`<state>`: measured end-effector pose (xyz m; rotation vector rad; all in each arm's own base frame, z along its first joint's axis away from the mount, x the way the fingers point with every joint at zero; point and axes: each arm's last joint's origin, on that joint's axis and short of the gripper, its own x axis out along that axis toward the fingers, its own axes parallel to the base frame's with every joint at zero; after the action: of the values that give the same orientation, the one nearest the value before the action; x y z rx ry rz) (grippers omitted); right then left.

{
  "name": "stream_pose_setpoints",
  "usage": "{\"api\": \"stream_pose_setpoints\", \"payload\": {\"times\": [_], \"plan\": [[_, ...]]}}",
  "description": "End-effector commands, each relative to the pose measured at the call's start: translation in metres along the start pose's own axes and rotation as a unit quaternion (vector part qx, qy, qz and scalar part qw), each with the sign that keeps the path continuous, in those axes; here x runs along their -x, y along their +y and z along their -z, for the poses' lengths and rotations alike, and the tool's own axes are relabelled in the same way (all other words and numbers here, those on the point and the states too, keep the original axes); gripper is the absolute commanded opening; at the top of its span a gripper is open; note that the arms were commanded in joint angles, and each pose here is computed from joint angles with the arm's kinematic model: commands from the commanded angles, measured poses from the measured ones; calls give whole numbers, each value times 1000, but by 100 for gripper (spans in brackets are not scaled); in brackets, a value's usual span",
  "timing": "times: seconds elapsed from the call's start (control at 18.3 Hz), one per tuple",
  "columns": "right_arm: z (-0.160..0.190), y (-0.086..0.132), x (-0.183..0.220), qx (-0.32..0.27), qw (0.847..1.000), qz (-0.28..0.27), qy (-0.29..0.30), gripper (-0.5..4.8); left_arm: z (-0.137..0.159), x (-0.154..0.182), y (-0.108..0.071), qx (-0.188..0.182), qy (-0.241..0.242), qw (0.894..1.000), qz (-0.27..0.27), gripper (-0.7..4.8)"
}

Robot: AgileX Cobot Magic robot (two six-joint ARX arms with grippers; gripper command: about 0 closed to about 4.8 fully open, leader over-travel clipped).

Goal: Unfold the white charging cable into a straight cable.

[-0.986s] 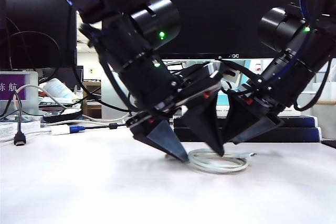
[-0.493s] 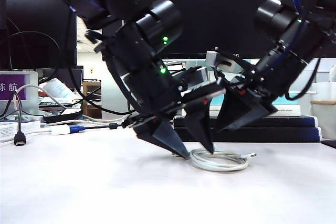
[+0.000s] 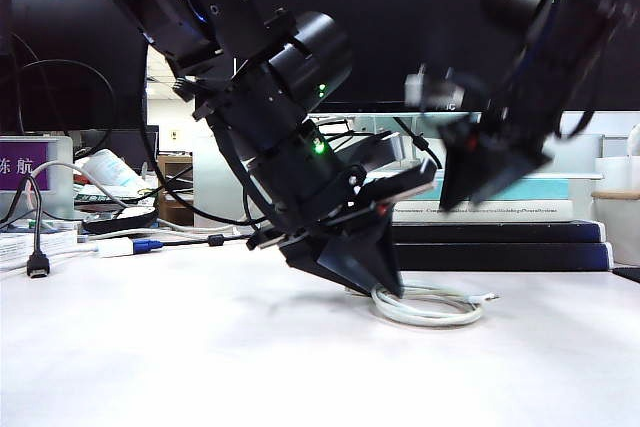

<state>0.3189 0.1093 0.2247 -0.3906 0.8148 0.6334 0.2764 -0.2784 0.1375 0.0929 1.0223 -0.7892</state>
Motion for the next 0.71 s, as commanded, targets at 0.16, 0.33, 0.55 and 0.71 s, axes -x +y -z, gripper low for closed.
{"api": "stream_pose_setpoints", "payload": {"times": [0.16, 0.33, 0.55, 0.71], "plan": [[-25, -3, 58, 11, 995, 47, -90, 275, 36, -9, 14, -69, 135, 984, -94, -4], [-27, -1, 74, 14, 993, 59, -105, 275, 25, -1, 13, -132, 129, 974, -129, -4], [-22, 1, 89, 10, 991, 103, -81, 275, -7, 45, -1, -181, 62, 968, -162, -4], [-19, 4, 102, 7, 992, 88, -87, 275, -25, 105, -17, -203, -21, 965, -167, -4]]}}
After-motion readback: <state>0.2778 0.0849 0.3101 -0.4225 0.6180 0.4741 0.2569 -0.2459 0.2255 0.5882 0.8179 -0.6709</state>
